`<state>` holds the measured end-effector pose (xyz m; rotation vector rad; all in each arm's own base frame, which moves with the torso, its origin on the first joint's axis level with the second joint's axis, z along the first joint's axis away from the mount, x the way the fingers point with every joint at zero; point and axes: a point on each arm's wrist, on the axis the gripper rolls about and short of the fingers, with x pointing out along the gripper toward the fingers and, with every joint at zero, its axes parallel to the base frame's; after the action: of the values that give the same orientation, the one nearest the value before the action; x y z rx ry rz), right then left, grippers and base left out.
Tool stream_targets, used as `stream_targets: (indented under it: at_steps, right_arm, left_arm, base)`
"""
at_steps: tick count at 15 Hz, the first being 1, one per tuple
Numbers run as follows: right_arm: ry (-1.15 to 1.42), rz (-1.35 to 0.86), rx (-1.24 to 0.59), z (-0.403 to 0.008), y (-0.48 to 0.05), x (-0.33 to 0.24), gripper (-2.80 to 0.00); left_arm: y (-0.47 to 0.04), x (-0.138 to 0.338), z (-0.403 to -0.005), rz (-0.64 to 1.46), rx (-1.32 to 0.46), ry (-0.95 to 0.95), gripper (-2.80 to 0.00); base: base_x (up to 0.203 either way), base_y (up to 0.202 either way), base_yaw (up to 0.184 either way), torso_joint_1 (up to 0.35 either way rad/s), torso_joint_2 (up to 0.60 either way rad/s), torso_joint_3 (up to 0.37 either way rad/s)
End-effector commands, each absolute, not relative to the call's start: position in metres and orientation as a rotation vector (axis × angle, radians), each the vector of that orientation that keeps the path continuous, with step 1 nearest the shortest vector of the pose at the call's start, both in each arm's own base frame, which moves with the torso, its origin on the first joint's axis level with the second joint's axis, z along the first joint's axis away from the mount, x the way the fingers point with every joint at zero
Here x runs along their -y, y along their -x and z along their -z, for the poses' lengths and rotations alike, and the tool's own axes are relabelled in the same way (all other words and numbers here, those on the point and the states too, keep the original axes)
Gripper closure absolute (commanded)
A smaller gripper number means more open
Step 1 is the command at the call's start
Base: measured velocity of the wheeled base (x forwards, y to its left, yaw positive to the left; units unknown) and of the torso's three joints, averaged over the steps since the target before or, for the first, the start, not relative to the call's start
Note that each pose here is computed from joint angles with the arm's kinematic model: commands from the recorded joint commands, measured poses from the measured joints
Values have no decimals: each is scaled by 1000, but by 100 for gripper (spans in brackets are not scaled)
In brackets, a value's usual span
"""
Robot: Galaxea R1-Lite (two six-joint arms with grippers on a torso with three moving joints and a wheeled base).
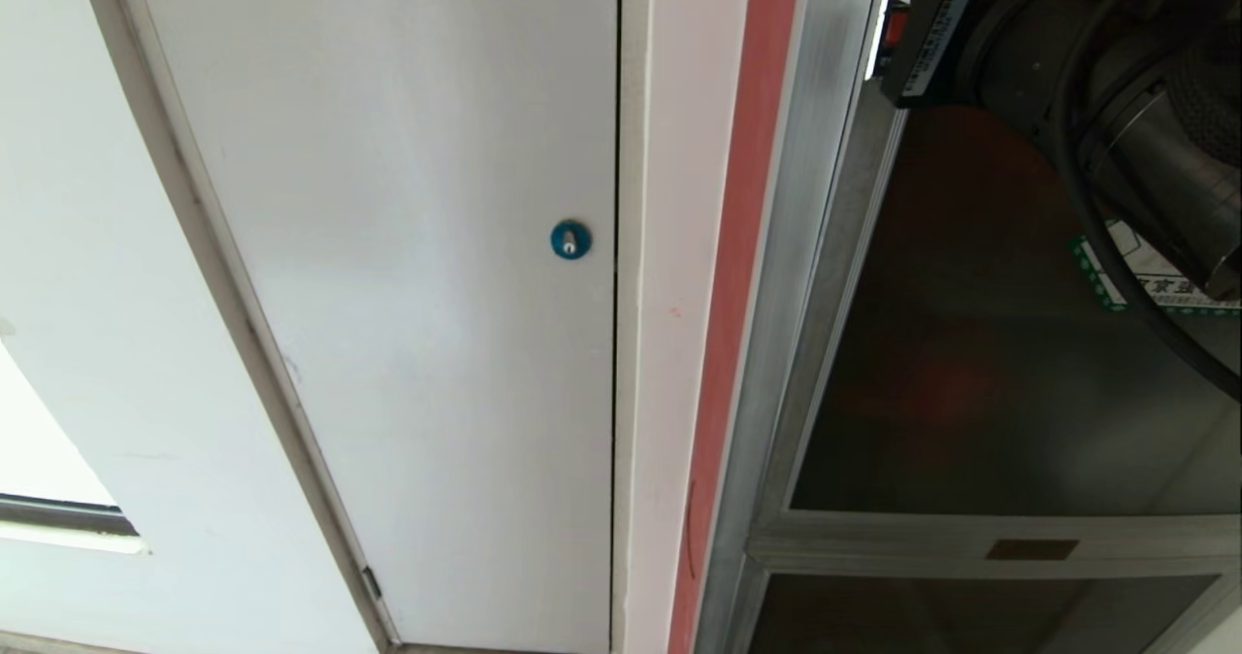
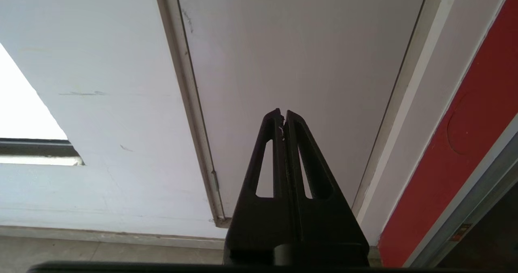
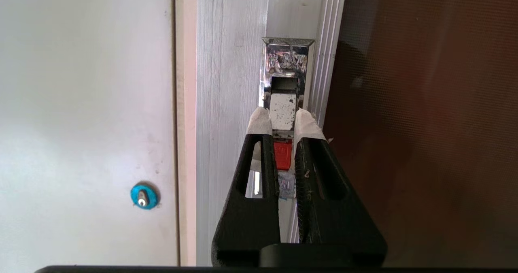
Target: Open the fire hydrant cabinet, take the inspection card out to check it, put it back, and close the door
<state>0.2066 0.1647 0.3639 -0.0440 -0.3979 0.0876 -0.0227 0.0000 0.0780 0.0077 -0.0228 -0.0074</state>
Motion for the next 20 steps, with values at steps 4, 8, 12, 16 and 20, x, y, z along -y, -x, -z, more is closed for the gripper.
stream_targets:
  at_steps: [4, 8, 12, 16, 20]
  right_arm:
    - [6, -101, 426, -376, -177, -151, 0]
    - [8, -102, 421, -372, -169, -144, 0]
    - [38, -107, 378, -354, -169, -144, 0]
    - [25, -93, 393, -345, -179, -152, -280]
    - [26, -92, 390, -341, -188, -161, -280]
  left_arm:
    - [22, 0, -75, 8, 11, -8, 0]
    - [22, 0, -75, 8, 11, -8, 0]
    - [22, 0, -75, 8, 11, -8, 0]
    - [22, 0, -75, 8, 11, -9, 0]
    - [22, 0, -75, 8, 11, -8, 0]
  base:
    - [0, 0, 0, 0, 0, 0]
    - [0, 0, 0, 0, 0, 0]
    - [0, 0, 0, 0, 0, 0]
    - [0, 0, 0, 0, 0, 0]
    - [0, 0, 0, 0, 0, 0]
